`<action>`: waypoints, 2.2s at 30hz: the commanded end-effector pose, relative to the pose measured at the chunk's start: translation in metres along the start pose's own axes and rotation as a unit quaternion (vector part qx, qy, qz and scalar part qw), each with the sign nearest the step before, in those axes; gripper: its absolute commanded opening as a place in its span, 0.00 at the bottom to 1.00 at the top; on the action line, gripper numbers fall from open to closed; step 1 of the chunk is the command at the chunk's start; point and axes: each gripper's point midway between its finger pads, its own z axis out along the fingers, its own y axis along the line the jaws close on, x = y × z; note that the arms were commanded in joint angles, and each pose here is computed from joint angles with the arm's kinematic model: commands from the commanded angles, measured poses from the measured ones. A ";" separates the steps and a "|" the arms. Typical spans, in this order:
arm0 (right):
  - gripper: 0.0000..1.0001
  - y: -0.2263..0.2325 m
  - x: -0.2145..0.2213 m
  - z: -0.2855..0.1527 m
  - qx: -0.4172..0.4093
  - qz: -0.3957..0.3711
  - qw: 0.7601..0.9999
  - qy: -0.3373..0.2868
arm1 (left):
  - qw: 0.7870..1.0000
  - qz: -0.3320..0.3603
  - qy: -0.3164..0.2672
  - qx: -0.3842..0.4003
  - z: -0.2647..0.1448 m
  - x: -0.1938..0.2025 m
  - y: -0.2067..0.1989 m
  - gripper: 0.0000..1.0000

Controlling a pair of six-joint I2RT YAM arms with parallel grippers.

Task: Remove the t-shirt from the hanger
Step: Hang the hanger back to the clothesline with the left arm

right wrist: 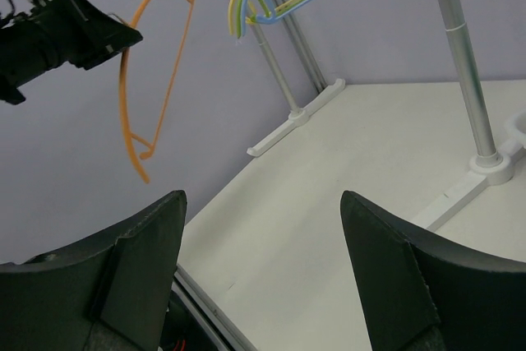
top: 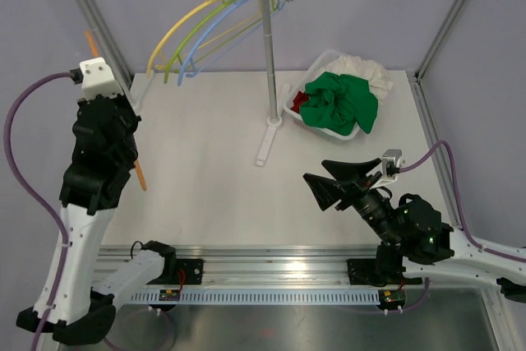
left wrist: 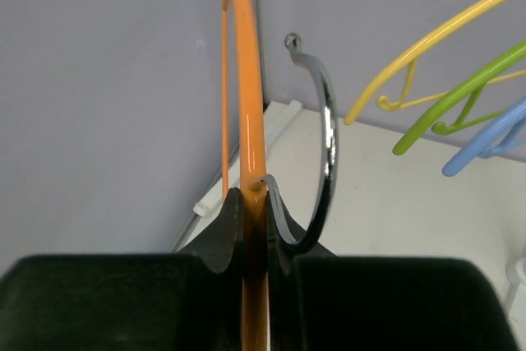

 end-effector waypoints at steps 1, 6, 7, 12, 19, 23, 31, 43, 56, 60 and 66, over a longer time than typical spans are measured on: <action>0.83 0.003 -0.003 -0.003 -0.009 0.007 1.000 -0.005 | 0.988 -0.067 0.023 0.134 0.032 -0.004 -0.051 0.00; 0.83 0.002 -0.002 -0.004 -0.009 0.004 1.000 -0.003 | 0.976 -0.093 0.073 0.182 0.093 0.001 -0.075 0.00; 0.83 0.001 -0.001 -0.004 -0.009 0.005 1.000 -0.003 | 0.978 -0.097 0.060 0.174 0.100 -0.016 -0.065 0.00; 0.83 0.004 0.000 -0.005 -0.019 0.007 1.000 -0.002 | 0.977 -0.076 0.053 0.191 0.138 -0.026 -0.071 0.00; 0.83 0.004 0.008 -0.002 -0.017 0.000 1.000 0.005 | 0.973 -0.061 0.038 0.219 0.168 -0.045 -0.054 0.00; 0.83 0.004 0.012 0.000 -0.018 -0.002 1.000 0.008 | 0.951 -0.077 0.032 0.298 0.175 -0.040 -0.065 0.00; 0.83 0.003 0.020 0.000 -0.019 -0.005 1.000 0.014 | 0.946 -0.066 -0.002 0.318 0.193 -0.065 -0.073 0.00; 0.86 -0.001 0.017 -0.004 -0.016 -0.002 1.000 0.006 | 0.928 -0.147 -0.063 0.336 0.201 -0.112 -0.085 0.00; 1.00 -0.012 0.013 -0.007 0.007 -0.002 1.000 -0.004 | 0.920 -0.184 -0.064 0.341 0.225 -0.116 -0.107 0.00; 1.00 -0.012 0.014 -0.007 0.006 -0.003 1.000 -0.004 | 0.919 -0.186 -0.064 0.343 0.232 -0.115 -0.115 0.00; 1.00 -0.010 0.016 -0.005 0.004 -0.005 1.000 0.000 | 0.915 -0.172 -0.074 0.359 0.225 -0.121 -0.141 0.00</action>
